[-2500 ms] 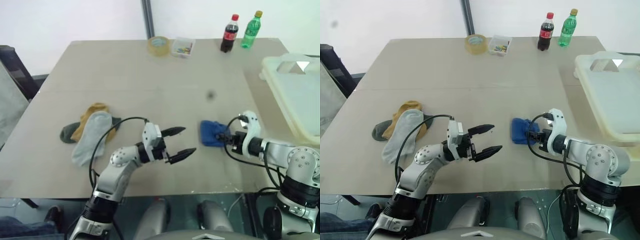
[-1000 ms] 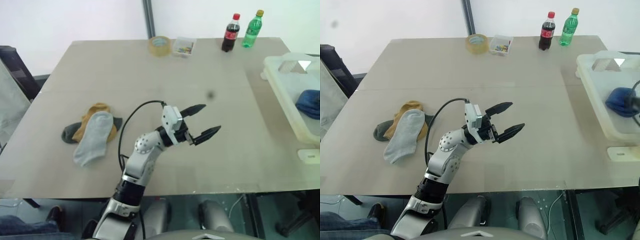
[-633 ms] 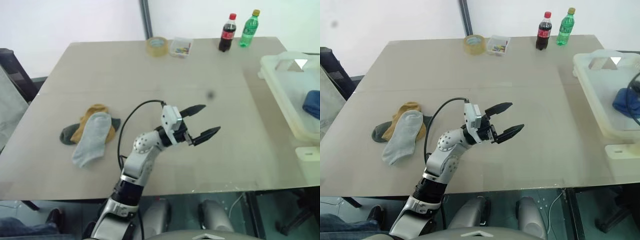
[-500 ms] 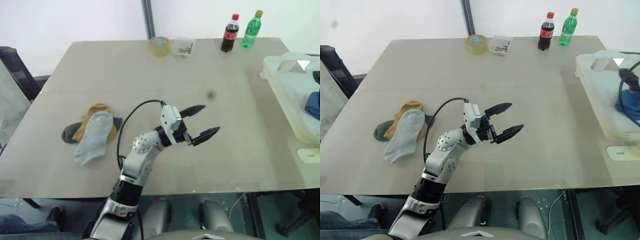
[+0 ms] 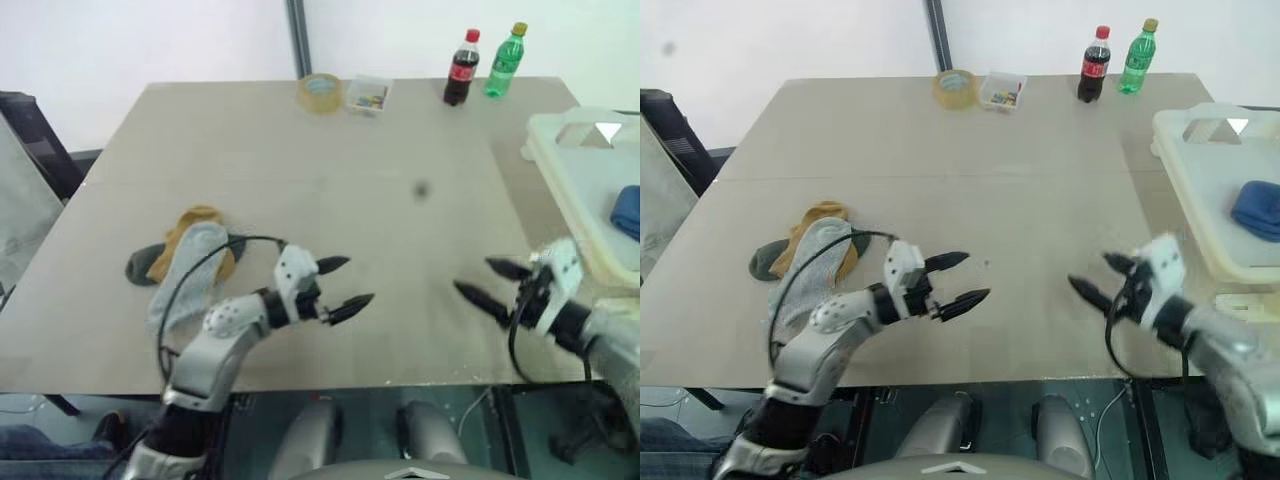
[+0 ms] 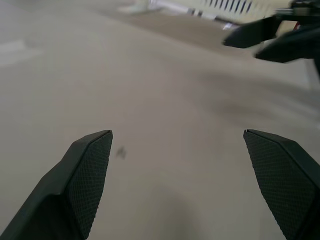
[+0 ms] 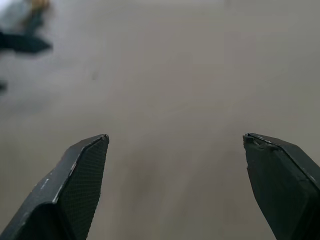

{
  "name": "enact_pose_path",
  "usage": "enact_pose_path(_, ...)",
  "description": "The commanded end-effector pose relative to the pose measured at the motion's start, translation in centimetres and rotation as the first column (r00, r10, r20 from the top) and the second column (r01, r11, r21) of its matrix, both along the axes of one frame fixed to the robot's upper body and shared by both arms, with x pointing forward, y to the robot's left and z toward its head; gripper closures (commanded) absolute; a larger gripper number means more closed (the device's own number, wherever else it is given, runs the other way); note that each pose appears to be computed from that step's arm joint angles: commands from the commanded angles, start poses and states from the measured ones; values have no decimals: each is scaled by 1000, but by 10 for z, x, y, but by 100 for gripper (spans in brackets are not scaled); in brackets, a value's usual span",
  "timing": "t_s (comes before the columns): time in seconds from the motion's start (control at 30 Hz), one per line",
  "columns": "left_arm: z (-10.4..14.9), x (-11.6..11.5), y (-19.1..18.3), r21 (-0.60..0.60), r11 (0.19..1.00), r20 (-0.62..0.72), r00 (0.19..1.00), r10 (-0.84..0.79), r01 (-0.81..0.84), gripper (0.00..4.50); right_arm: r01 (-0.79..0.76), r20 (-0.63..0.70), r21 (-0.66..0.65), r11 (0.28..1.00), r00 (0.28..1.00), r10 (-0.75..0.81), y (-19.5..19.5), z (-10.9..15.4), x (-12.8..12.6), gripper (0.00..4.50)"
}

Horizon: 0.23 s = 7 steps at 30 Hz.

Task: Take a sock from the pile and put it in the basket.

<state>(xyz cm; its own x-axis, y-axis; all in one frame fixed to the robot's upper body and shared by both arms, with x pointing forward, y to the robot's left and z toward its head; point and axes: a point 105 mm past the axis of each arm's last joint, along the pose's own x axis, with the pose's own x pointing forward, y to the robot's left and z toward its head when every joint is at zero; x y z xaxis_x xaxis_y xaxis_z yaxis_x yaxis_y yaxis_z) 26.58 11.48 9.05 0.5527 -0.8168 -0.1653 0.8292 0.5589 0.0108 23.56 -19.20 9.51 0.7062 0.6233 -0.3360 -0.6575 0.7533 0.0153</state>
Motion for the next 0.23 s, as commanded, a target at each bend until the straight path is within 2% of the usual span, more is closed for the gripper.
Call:
enact_pose_path(0.03, 4, -15, 31, 50, 996, -1, 997, 79, -79, 0, -71, 39, -60, 996, 997, 74, -19, 8, -15, 11)
enact_pose_path(0.23, -15, -40, 70, 142, 974, -75, 979, 189, -177, 0, -83, 19, -54, 995, 996, 84, -45, 13, -35, 11)
